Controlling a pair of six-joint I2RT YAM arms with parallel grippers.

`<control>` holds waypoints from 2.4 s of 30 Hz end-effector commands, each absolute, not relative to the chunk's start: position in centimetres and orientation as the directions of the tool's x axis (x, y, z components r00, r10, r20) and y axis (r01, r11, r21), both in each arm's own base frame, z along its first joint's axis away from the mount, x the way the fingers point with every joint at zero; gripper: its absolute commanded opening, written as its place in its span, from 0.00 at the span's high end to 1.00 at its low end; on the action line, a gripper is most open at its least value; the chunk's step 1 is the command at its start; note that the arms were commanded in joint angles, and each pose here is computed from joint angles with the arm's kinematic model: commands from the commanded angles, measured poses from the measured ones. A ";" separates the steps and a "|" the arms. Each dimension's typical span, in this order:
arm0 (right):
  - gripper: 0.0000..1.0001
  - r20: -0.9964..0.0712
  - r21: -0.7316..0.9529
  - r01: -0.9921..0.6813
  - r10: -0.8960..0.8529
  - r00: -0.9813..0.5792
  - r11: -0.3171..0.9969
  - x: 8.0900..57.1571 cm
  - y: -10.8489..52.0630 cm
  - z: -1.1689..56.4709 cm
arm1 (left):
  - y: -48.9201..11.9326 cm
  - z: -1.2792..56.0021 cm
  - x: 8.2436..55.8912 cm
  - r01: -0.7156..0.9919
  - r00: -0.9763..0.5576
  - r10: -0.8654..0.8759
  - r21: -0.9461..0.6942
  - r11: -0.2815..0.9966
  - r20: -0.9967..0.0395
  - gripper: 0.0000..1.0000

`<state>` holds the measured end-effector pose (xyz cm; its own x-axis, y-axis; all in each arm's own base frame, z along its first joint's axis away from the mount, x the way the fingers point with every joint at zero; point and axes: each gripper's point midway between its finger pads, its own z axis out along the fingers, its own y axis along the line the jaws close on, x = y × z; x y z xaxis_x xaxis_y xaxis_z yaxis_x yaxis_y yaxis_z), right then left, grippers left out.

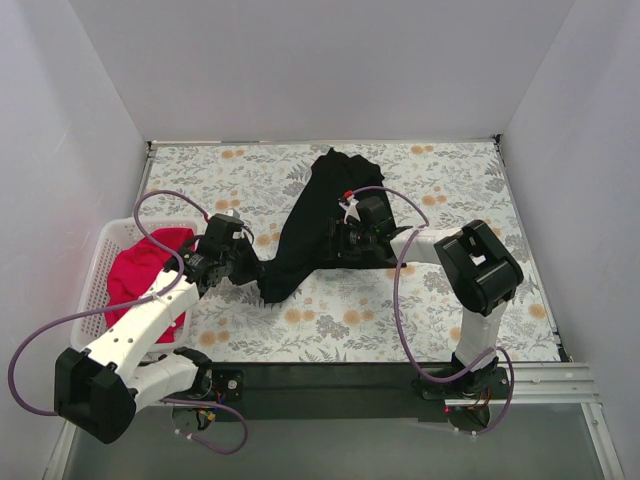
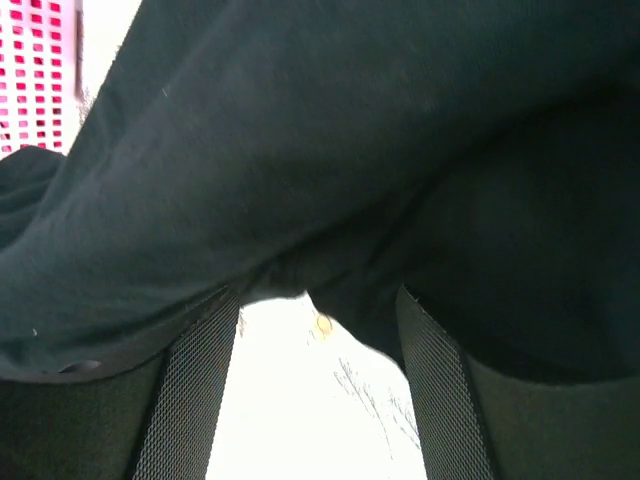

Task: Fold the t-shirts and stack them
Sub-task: Flatten the tshirt out

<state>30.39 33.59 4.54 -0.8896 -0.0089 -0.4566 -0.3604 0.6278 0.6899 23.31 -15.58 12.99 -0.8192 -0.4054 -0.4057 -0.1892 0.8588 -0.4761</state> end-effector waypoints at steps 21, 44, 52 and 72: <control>0.99 -0.594 0.634 -0.466 0.003 -0.804 0.616 33.5 35.8 8.4 | -15.5 15.2 24.5 -0.181 -0.778 -0.434 -0.499 0.848 -0.454 1.00; 0.99 -0.835 0.092 0.190 0.179 -0.520 0.978 39.0 1.6 23.7 | -44.0 24.5 26.7 0.382 -0.866 -0.007 -0.672 0.634 -0.500 0.58; 0.84 -0.771 0.071 0.331 0.262 -0.581 0.941 37.0 -2.4 18.8 | -36.3 13.5 24.8 0.237 -0.836 -0.077 -0.483 0.843 -0.543 0.21; 0.21 -0.537 0.119 0.039 0.097 -0.838 0.992 28.1 7.4 5.8 | -37.8 2.1 28.7 0.191 -0.834 -0.016 -0.316 0.930 -0.551 0.32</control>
<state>28.83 7.57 6.50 -0.8396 0.0855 -0.5364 0.0248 0.9925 0.1194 27.71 -37.40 3.25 -0.8471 -0.0327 -0.5305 0.1865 0.9163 -0.3543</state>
